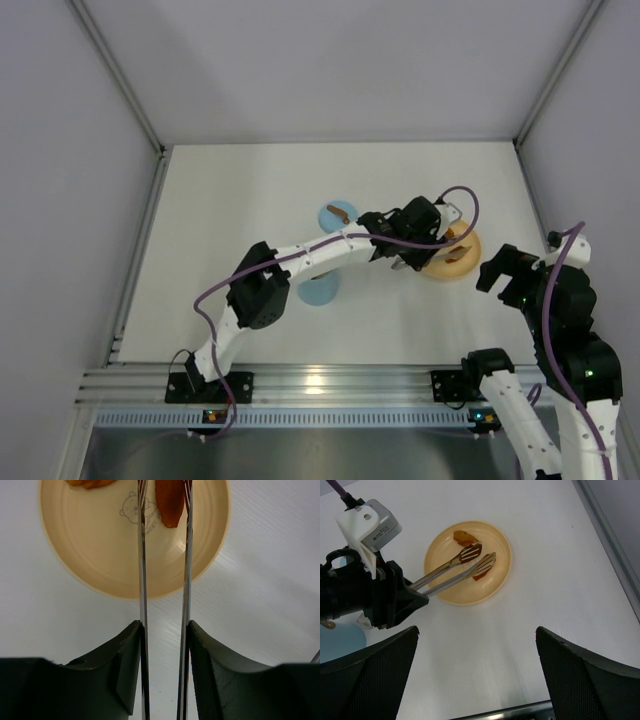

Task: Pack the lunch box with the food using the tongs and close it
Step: Pick up the fake food from the plate.

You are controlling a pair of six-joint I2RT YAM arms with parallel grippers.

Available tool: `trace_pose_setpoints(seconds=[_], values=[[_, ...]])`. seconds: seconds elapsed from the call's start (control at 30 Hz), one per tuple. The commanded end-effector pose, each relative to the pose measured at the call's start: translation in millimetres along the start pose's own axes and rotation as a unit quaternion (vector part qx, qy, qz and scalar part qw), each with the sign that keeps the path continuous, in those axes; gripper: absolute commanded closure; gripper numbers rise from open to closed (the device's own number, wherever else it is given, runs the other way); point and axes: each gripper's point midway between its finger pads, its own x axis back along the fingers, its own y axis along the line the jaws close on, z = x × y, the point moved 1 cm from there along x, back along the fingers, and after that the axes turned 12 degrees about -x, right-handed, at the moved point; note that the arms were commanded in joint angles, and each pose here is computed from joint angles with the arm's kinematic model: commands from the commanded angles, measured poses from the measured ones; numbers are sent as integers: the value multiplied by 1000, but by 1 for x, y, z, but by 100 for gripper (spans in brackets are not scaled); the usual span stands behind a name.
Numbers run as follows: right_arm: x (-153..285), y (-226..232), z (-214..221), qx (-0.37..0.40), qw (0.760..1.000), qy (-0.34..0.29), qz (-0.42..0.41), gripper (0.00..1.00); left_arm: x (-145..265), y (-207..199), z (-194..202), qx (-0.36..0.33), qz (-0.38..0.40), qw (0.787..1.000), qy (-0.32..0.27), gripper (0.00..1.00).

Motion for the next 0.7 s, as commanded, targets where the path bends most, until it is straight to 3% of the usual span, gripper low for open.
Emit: trace_pose_setpoints(seconds=[0.0, 0.53, 0.67], values=[[5, 0, -7, 0, 1000, -5, 4, 1, 3, 9, -34, -21, -17, 998, -53, 54], [6, 0, -7, -1, 1000, -7, 2, 0, 8, 1, -10, -19, 8, 1000, -6, 53], [7, 0, -7, 0, 1000, -5, 3, 1, 9, -2, -9, -21, 13, 1000, -2, 64]])
